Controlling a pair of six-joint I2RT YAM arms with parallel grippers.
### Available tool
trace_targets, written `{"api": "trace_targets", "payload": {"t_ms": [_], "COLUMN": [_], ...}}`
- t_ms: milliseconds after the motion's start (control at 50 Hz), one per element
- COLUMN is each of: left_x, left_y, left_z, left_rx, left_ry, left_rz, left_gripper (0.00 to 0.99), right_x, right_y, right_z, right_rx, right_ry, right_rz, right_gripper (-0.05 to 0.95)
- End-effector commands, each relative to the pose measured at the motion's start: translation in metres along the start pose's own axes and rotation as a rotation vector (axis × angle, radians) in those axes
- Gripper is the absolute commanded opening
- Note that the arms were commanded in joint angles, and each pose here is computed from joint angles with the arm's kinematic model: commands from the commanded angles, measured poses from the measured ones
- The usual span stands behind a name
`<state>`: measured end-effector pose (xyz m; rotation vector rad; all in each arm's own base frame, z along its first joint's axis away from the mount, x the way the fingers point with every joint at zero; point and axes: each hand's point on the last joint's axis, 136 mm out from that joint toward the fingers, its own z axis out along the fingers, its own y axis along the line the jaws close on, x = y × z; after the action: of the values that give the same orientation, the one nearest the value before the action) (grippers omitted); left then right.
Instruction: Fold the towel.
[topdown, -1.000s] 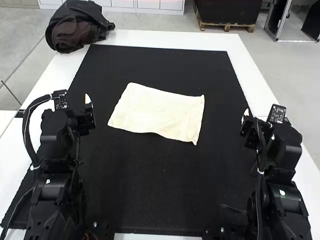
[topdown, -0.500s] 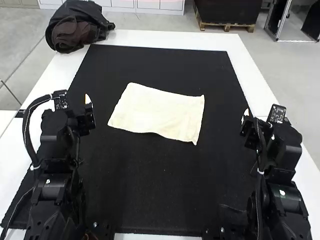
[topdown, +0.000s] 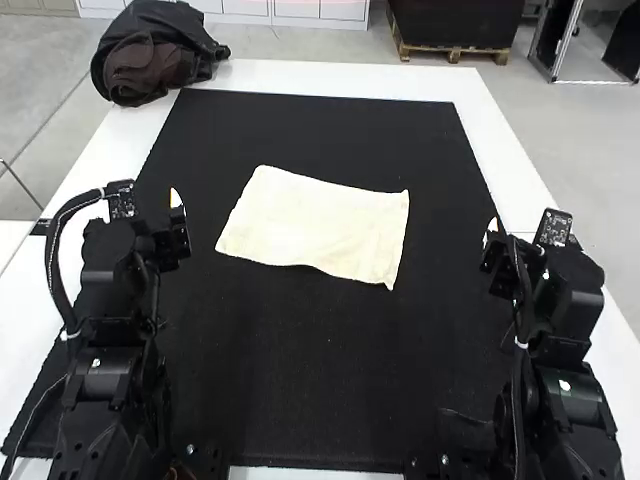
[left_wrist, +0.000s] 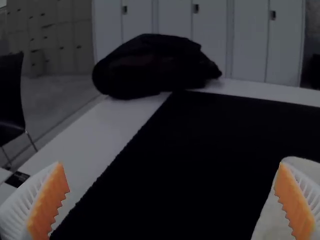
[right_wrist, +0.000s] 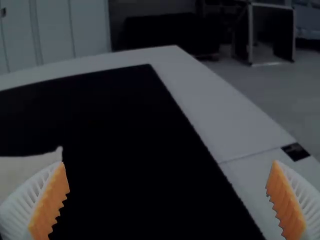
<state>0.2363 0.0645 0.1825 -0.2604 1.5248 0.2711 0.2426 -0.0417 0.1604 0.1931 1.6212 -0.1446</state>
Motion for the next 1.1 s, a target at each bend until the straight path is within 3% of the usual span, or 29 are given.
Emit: {"api": "trace_targets", "payload": {"t_ms": [0, 540, 600, 680, 840, 900, 1080], "left_x": [-0.001, -0.004, -0.008, -0.022, -0.055, -0.068, -0.125], "left_y": [0.000, 0.000, 0.000, 0.000, 0.000, -0.001, 0.004], "left_z": [0.000, 0.000, 0.000, -0.001, -0.007, -0.010, -0.027], "left_rx": [-0.004, -0.002, -0.003, -0.009, -0.020, -0.016, -0.032], "left_ry": [-0.007, -0.019, -0.035, -0.091, -0.227, -0.278, -0.406], "left_rz": [-0.009, -0.006, 0.020, 0.099, 0.188, 0.184, 0.152], "left_gripper": [0.967, 0.966, 0.967, 0.962, 0.954, 0.956, 0.956], "right_x": [-0.001, -0.004, -0.010, -0.020, -0.052, -0.066, -0.122], "right_y": [-0.004, -0.004, -0.004, -0.003, -0.003, -0.005, -0.006], "right_z": [0.000, 0.000, 0.000, -0.001, -0.006, -0.010, -0.027], "right_rx": [0.020, 0.020, 0.019, 0.019, 0.036, 0.063, 0.080], "right_ry": [-0.012, -0.024, -0.045, -0.089, -0.215, -0.268, -0.365], "right_rz": [0.000, -0.014, -0.051, -0.114, -0.221, -0.266, -0.254], "right_gripper": [0.91, 0.91, 0.91, 0.90, 0.87, 0.87, 0.87]}}
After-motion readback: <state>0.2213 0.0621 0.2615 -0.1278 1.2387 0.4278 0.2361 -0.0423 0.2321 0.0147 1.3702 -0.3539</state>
